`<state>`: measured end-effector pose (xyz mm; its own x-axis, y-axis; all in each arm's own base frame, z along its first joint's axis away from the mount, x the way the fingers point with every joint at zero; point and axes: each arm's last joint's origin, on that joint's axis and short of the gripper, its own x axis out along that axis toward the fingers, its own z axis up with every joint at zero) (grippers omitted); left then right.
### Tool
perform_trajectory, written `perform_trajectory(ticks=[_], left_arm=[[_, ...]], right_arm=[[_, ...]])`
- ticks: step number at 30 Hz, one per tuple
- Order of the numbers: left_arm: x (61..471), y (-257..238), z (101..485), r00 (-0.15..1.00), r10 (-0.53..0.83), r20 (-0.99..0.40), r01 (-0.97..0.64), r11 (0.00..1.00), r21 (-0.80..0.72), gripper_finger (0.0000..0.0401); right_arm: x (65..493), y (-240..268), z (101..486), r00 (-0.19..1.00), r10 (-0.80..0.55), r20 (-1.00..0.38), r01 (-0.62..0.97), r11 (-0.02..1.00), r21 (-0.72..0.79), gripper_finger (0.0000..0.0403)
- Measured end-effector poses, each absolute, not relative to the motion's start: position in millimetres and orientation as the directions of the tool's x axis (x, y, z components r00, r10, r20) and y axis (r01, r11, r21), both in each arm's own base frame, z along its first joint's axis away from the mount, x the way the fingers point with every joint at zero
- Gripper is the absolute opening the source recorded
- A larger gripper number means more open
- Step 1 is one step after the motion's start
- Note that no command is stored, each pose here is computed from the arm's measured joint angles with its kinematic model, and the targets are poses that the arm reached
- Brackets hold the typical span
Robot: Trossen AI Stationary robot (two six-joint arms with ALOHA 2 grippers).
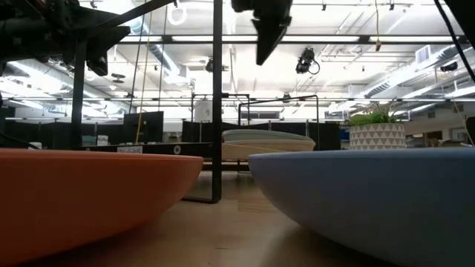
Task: Place and stack plates onto a shelf
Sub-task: Stack the green plate on top of the gray plate on the shelf
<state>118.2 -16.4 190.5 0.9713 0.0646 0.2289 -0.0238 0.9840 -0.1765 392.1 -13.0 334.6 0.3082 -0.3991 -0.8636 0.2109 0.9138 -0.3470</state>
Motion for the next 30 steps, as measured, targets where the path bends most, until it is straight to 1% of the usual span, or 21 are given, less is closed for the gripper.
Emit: perform_trajectory(ticks=[2, 7, 9, 13, 18, 23, 27, 30], left_arm=[[118.2, -16.4, 190.5, 0.971, 0.065, 0.229, -0.022, 0.983, -0.183, 0.0116], [118.2, -16.4, 190.5, 0.971, 0.065, 0.229, -0.008, 0.971, -0.239, 0.0116], [118.2, -16.4, 190.4, 0.972, 0.064, 0.228, -0.006, 0.969, -0.249, 0.0116], [118.2, -16.4, 190.4, 0.972, 0.064, 0.227, -0.007, 0.97, -0.244, 0.0116], [118.2, -16.4, 190.3, 0.972, 0.064, 0.227, -0.008, 0.97, -0.242, 0.0116], [118.2, -16.4, 190.3, 0.972, 0.064, 0.227, -0.008, 0.971, -0.24, 0.0116], [118.2, -16.4, 190.4, 0.971, 0.065, 0.228, -0.008, 0.971, -0.24, 0.0116], [118.2, -16.4, 190.5, 0.971, 0.065, 0.228, -0.008, 0.971, -0.241, 0.0116]], right_arm=[[398.3, -8.2, 319.3, 0.323, -0.409, -0.854, 0.204, 0.911, -0.359, 0.0099], [409.3, -10.7, 261.6, 0.374, -0.339, -0.863, 0.15, 0.941, -0.304, 0.0097], [410.3, -16.2, 244.9, 0.417, -0.33, -0.847, 0.142, 0.944, -0.298, 0.0094], [414.1, -31.8, 224.8, 0.519, -0.317, -0.794, 0.132, 0.947, -0.292, 0.0089], [420.0, -50.9, 215.0, 0.631, -0.317, -0.708, 0.142, 0.944, -0.297, 0.0087], [416.8, -67.4, 206.8, 0.628, -0.308, -0.715, 0.157, 0.95, -0.271, 0.0087], [413.0, -71.6, 200.3, 0.596, -0.31, -0.741, 0.169, 0.95, -0.261, 0.0087], [411.5, -66.5, 214.3, 0.629, -0.32, -0.708, 0.173, 0.946, -0.274, 0.0087]])
